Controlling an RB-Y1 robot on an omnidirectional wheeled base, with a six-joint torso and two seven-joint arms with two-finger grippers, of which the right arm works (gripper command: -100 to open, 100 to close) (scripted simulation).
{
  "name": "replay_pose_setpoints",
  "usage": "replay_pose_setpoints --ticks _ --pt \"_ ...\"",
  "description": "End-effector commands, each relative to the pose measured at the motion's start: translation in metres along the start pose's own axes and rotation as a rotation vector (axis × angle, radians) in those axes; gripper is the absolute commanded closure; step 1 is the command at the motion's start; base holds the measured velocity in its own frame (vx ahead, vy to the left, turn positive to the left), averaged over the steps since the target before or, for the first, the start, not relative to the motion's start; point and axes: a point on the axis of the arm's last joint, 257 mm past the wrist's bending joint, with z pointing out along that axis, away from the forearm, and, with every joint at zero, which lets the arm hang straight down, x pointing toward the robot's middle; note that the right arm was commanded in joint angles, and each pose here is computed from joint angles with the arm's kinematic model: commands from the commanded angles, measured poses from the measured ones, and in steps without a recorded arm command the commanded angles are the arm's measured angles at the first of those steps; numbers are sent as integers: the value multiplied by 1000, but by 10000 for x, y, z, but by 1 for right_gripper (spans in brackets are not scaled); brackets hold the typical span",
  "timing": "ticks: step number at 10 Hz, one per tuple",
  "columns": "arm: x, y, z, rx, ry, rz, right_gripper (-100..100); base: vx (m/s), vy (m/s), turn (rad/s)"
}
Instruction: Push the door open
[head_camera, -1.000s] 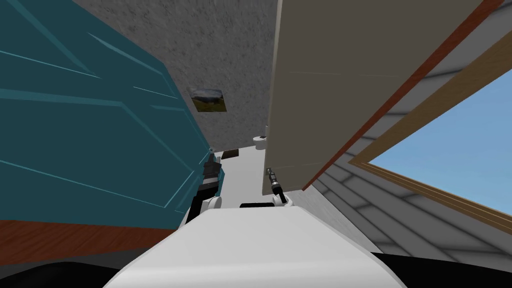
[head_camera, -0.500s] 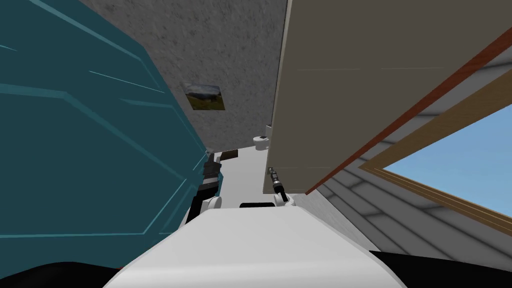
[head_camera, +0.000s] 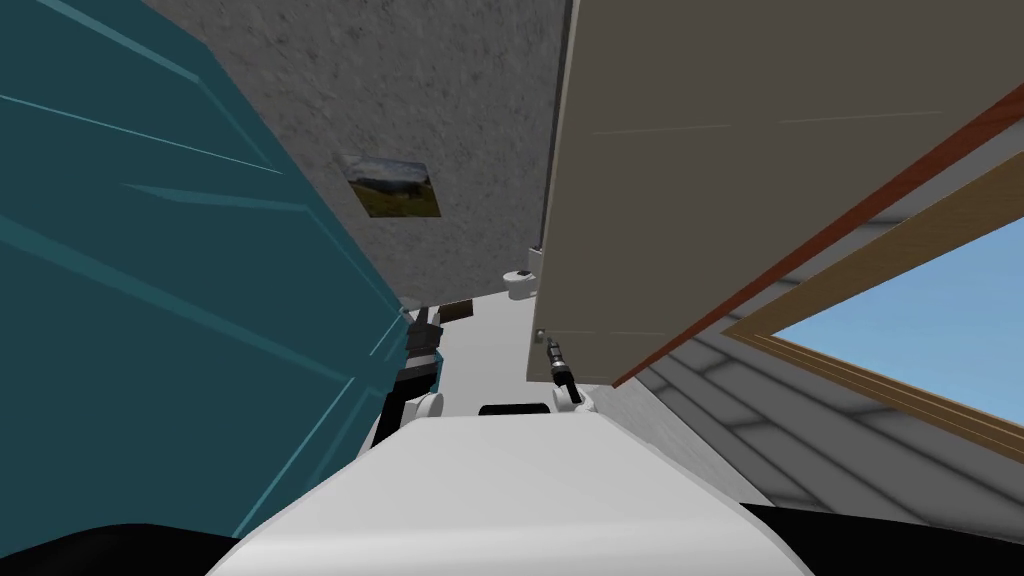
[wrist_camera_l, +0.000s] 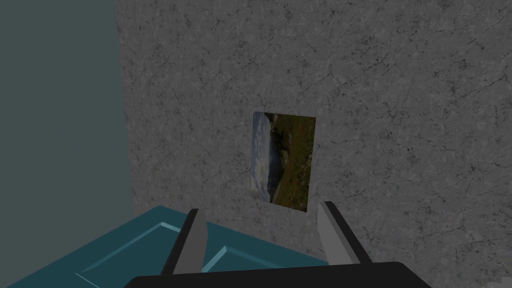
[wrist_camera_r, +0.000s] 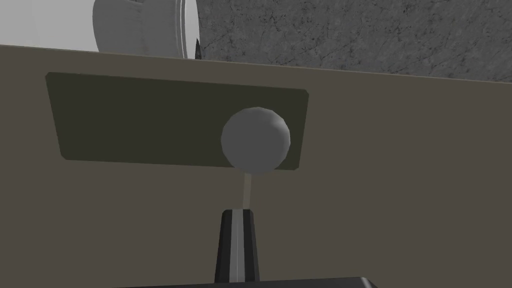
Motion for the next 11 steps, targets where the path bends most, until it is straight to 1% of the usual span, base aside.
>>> replay_pose_setpoints --ticks 1,4,6,7,8,9,11 --pt "4 0 2 1 -2 5 -100 -196 37 -23" --pt "50 12 13 1 -8 25 -100 -206 83 -51" --pt "125 21 21 1 -12 49 -100 -231 68 -63" --pt "107 19 12 0 -11 42 -100 -100 28 -13" --pt "58 15 6 0 -15 35 -100 94 14 22" --pt "46 15 5 -1 -16 34 -100 163 12 22" --pt "1 15 0 -3 -22 28 -100 199 -10 23"
